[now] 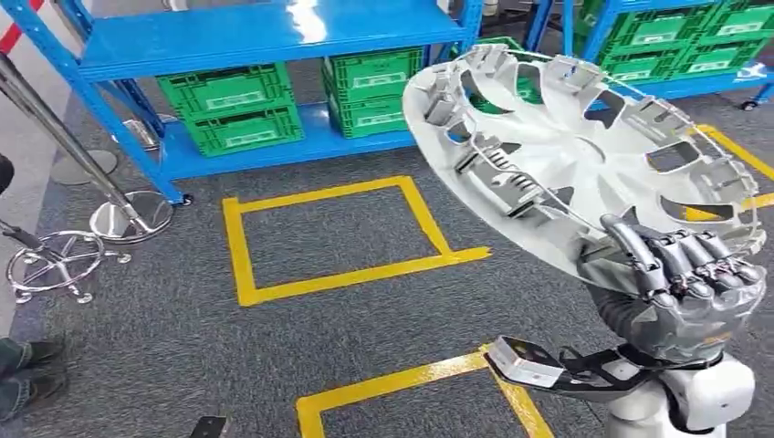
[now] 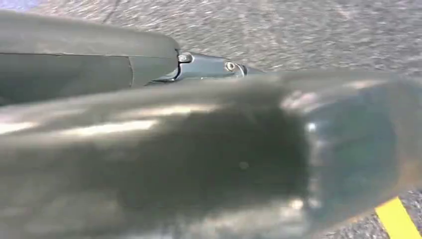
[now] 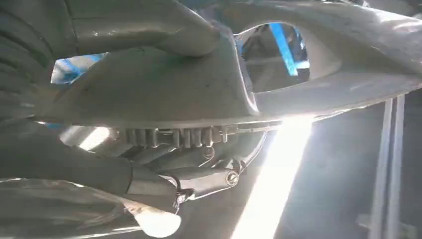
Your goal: Take the parts from the cabinet and place them on the table.
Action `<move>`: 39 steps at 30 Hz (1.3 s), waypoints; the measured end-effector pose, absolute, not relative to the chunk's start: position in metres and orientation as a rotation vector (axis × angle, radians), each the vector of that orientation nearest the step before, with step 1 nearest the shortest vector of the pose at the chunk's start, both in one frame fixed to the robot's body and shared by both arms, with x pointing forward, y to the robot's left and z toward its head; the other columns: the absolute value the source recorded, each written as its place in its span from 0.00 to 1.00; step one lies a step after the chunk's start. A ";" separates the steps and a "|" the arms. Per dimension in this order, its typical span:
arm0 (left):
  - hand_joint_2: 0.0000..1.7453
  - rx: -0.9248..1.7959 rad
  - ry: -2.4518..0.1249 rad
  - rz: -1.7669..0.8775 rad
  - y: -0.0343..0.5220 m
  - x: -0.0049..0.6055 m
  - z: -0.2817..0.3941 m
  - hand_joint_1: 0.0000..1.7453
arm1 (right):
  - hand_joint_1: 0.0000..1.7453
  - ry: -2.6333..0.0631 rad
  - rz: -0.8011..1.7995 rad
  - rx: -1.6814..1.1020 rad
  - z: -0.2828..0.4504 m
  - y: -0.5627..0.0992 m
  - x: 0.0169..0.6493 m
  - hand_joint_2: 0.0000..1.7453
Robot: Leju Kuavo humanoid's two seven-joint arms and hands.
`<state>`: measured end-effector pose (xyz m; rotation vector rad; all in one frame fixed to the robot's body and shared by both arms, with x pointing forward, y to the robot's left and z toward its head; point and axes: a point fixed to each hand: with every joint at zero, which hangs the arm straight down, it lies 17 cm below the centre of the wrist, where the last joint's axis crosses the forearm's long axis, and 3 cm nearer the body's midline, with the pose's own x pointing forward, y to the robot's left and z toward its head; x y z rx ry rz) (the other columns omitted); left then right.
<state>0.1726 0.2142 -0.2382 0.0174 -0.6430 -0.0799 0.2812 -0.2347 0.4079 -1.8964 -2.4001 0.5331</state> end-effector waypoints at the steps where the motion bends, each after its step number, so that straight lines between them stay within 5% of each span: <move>1: 0.00 0.018 -0.643 -0.081 0.213 0.172 -0.238 0.00 | 1.00 -2.405 0.540 -1.916 0.412 -0.233 0.280 1.00; 19: 0.00 0.007 -0.656 -0.104 0.214 0.181 -0.237 0.00 | 1.00 -2.448 0.855 -2.152 0.426 -0.199 0.274 1.00; 39: 0.00 0.016 -0.646 -0.095 0.207 0.173 -0.239 0.00 | 1.00 -2.416 0.909 -2.154 0.419 -0.203 0.273 1.00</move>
